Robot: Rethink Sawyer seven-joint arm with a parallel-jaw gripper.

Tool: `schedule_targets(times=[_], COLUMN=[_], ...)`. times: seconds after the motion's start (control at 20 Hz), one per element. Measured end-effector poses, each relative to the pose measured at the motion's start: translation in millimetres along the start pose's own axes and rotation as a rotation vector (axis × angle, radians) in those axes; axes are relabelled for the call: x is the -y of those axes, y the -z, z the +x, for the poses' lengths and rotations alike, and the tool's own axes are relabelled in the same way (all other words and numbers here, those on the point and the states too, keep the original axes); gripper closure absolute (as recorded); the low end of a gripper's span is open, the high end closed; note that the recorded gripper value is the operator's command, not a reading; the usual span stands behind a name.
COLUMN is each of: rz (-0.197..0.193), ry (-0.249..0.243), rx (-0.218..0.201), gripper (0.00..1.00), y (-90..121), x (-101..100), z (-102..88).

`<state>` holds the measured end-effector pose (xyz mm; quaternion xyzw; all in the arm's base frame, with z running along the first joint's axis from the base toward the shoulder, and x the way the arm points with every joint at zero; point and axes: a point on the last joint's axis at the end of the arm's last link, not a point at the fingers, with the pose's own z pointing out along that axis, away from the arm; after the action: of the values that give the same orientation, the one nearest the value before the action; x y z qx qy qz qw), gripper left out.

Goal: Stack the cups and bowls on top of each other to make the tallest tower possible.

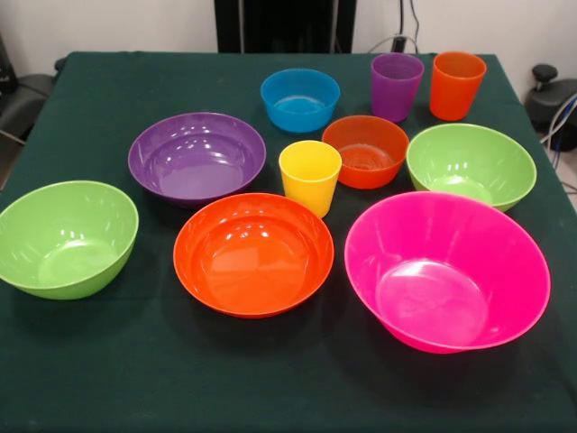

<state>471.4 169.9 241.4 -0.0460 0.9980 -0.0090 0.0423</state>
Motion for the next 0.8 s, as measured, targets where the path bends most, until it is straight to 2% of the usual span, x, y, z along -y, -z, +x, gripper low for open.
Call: schedule_targets(times=[0.4,0.8], rz=[-0.002,0.0], ry=[0.0,0.001], rx=[-0.044,-0.061], gripper=[0.0,0.0], y=[-19.0,-47.4], x=[-0.7,-0.4], z=[5.0,7.5])
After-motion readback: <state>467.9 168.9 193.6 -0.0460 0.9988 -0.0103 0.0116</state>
